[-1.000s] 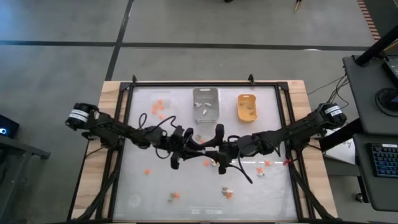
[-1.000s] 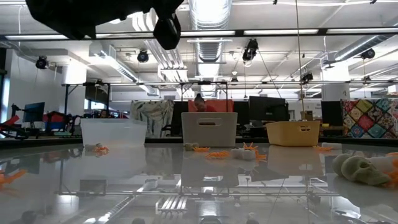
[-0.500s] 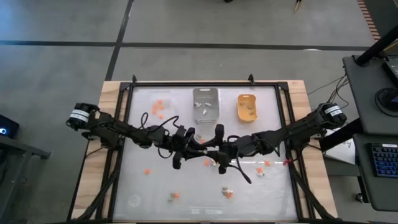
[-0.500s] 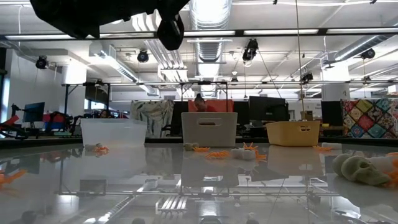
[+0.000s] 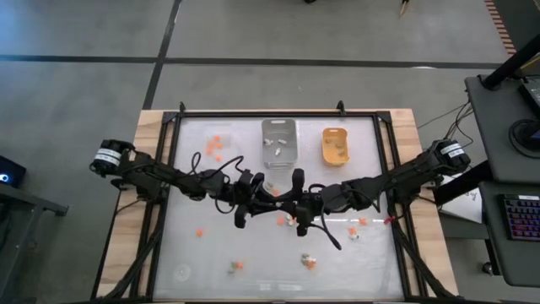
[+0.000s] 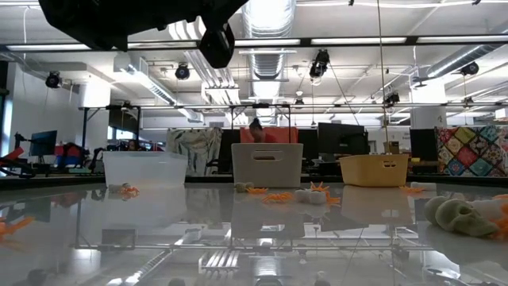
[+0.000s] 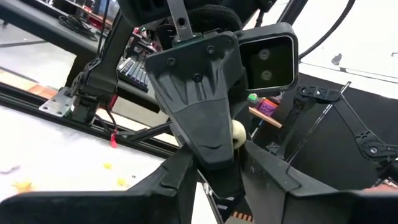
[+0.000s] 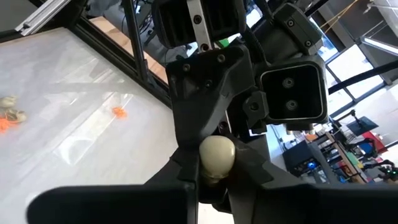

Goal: Sort Halloween decoration
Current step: Put the cream white skull toy into the yellow bin, then put the orange spider toy into the transparent white bin

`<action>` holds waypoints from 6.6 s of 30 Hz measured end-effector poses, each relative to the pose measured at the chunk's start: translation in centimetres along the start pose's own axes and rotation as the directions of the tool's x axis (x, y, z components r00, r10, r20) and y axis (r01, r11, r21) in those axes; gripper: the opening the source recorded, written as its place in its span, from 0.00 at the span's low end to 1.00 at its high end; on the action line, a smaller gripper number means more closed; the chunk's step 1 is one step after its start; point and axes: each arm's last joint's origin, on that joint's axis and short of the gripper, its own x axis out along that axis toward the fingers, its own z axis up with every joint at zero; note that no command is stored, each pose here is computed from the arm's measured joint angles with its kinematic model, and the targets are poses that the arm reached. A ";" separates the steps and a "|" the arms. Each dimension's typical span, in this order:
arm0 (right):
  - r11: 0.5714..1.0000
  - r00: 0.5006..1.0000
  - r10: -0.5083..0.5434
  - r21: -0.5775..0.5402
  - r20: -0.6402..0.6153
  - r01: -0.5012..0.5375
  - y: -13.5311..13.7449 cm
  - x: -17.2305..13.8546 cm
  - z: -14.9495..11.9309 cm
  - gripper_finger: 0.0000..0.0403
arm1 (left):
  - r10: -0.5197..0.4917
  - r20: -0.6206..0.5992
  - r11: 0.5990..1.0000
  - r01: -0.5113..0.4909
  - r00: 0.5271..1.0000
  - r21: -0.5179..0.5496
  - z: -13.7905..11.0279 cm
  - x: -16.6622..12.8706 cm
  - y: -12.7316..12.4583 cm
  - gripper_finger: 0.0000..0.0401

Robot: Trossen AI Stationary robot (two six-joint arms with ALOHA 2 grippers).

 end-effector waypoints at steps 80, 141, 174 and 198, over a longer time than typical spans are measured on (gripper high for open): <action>0.373 0.486 0.528 0.705 -0.696 0.603 -3.9 -5.1 -10.0 0.34 | 0.411 -0.163 0.897 -0.366 0.897 0.248 2.5 -3.7 1.5 0.56; 0.548 0.095 0.602 0.497 -0.793 0.673 2.2 -2.7 -16.4 0.02 | 0.440 -0.137 0.873 -0.388 0.887 0.295 2.7 -3.7 1.6 0.56; 0.568 0.825 0.442 0.602 0.353 -0.562 -3.3 -1.1 -6.6 0.02 | 0.098 -0.127 0.905 -0.035 0.987 0.424 0.3 -1.1 -0.5 0.56; 0.590 0.845 0.414 0.606 0.339 -0.533 -3.9 0.0 -6.3 0.02 | 0.009 -0.086 0.924 0.025 0.996 0.383 -0.3 -0.3 -0.3 0.11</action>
